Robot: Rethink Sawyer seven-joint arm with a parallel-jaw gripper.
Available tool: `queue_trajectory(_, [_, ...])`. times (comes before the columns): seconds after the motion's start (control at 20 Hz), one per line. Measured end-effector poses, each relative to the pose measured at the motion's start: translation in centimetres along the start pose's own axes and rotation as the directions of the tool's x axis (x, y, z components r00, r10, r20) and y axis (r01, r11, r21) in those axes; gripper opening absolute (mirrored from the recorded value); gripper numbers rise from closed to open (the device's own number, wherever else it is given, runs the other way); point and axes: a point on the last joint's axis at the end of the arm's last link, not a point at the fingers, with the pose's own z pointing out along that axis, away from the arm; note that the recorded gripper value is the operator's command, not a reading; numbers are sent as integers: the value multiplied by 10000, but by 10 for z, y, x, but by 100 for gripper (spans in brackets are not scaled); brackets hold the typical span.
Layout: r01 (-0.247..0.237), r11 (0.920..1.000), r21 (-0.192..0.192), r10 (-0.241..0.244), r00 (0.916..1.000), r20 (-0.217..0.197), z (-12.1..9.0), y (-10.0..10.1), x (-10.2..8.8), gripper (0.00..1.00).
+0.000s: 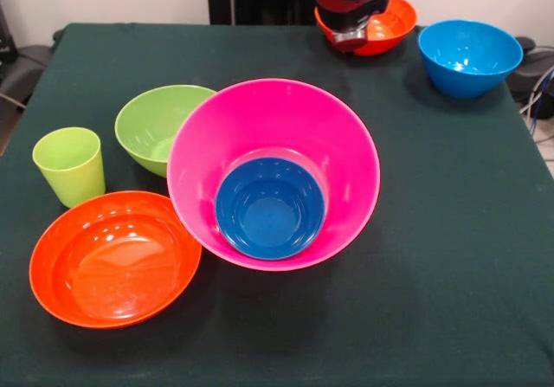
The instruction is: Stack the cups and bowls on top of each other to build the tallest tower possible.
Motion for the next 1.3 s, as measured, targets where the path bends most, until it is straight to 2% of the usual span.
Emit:
queue_trajectory(0.45, [25, 9998, 219, -27, 10000, 67, 12, -2, -11, 100])
queue_trajectory(0.95, [98, 9998, 183, -101, 9998, 141, 14, 0, -12, 100])
queue_trajectory(1.0, [115, 9998, 174, -117, 9998, 159, 14, 0, -13, 0])
queue_trajectory(1.15, [256, 9996, 146, -260, 9992, 297, 19, 0, -15, 0])
queue_trajectory(1.3, [274, 9994, 200, -280, 9993, 262, 19, -1, -17, 0])
